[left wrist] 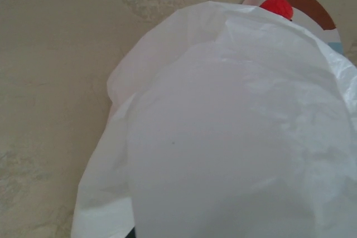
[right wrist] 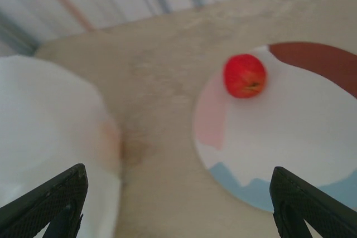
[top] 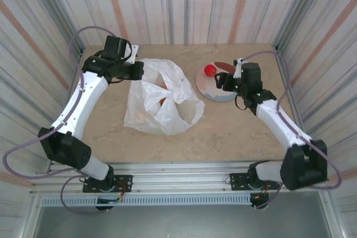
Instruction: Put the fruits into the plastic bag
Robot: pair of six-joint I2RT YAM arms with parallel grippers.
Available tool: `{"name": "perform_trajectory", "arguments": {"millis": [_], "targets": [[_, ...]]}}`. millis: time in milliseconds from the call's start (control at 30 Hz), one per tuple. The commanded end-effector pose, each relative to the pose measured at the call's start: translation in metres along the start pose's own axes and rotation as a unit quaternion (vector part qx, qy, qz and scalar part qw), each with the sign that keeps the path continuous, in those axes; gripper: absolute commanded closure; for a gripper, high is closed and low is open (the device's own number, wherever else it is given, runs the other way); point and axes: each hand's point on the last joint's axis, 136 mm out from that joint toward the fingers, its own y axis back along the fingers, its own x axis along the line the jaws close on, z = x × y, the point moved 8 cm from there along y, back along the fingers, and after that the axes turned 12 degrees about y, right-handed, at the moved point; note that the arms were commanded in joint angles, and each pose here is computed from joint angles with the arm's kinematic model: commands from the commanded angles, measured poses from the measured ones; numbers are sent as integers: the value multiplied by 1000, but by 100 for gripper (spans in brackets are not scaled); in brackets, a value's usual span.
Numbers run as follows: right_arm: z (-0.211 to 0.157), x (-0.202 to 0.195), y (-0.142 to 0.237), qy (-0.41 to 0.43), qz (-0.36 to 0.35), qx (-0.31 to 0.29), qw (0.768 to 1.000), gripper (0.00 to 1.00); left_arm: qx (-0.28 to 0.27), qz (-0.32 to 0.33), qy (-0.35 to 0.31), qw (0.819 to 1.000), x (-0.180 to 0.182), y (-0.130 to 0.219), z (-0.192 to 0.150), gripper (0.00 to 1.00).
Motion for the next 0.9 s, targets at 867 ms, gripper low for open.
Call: {"name": "perform_trajectory", "arguments": {"millis": [867], "targets": [[9, -27, -201, 143, -38, 185, 972, 14, 46, -69, -12, 997, -14, -19, -32, 100]]}}
